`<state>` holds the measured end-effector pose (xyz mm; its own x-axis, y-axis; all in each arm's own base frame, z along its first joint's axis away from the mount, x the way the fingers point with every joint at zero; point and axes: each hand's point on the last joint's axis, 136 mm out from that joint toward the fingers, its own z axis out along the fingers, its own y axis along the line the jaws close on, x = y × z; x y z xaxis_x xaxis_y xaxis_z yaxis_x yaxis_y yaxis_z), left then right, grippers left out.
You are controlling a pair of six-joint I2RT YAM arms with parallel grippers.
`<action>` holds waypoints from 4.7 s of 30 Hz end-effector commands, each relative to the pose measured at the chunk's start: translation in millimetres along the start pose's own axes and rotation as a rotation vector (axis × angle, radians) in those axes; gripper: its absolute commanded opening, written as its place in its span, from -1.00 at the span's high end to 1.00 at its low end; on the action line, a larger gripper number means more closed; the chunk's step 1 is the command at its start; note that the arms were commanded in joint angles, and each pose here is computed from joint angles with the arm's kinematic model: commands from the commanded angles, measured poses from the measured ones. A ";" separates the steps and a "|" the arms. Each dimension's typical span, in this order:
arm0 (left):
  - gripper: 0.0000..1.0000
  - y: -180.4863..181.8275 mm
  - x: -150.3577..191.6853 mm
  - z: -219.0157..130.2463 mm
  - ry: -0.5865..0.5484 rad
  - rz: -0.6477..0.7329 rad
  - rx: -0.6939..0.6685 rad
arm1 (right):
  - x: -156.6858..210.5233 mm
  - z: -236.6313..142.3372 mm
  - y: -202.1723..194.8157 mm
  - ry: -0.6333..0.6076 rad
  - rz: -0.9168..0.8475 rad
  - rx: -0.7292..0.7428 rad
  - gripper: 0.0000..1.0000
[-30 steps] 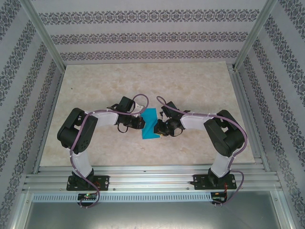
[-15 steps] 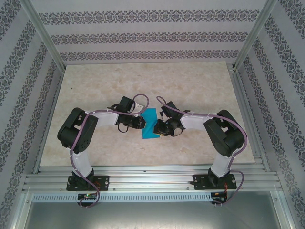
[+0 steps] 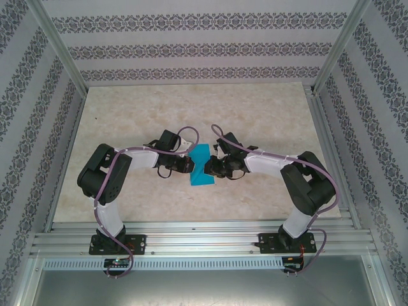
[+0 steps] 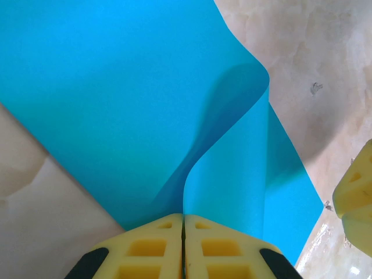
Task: Fold a paper plane with a square sheet of paper (fold left side to right side)
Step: Fold the triangle a second time at the center of the table.
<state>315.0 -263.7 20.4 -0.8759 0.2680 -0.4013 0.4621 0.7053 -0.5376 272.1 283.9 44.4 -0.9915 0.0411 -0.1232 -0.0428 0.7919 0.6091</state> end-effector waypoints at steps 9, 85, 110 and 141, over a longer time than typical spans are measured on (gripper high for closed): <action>0.79 -7.4 -6.5 -2.2 -0.018 0.018 0.013 | 7.7 19.7 -29.3 0.029 0.087 0.068 0.74; 0.79 -15.0 -13.3 7.8 -0.012 0.051 -0.001 | 21.2 22.7 -46.8 0.102 0.064 0.154 0.77; 0.79 -8.8 3.8 17.1 0.022 0.044 -0.004 | -23.1 -2.2 25.0 -0.064 0.036 -0.074 0.76; 0.77 -11.5 0.1 24.6 0.026 0.044 -0.004 | -14.8 32.2 -12.0 -0.013 0.109 0.051 0.77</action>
<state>313.7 -283.8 20.3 -0.8553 0.3050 -0.4188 0.5026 0.6844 -0.5281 291.3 294.3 19.8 -0.9871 0.1477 -0.0623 0.0796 0.7889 0.6094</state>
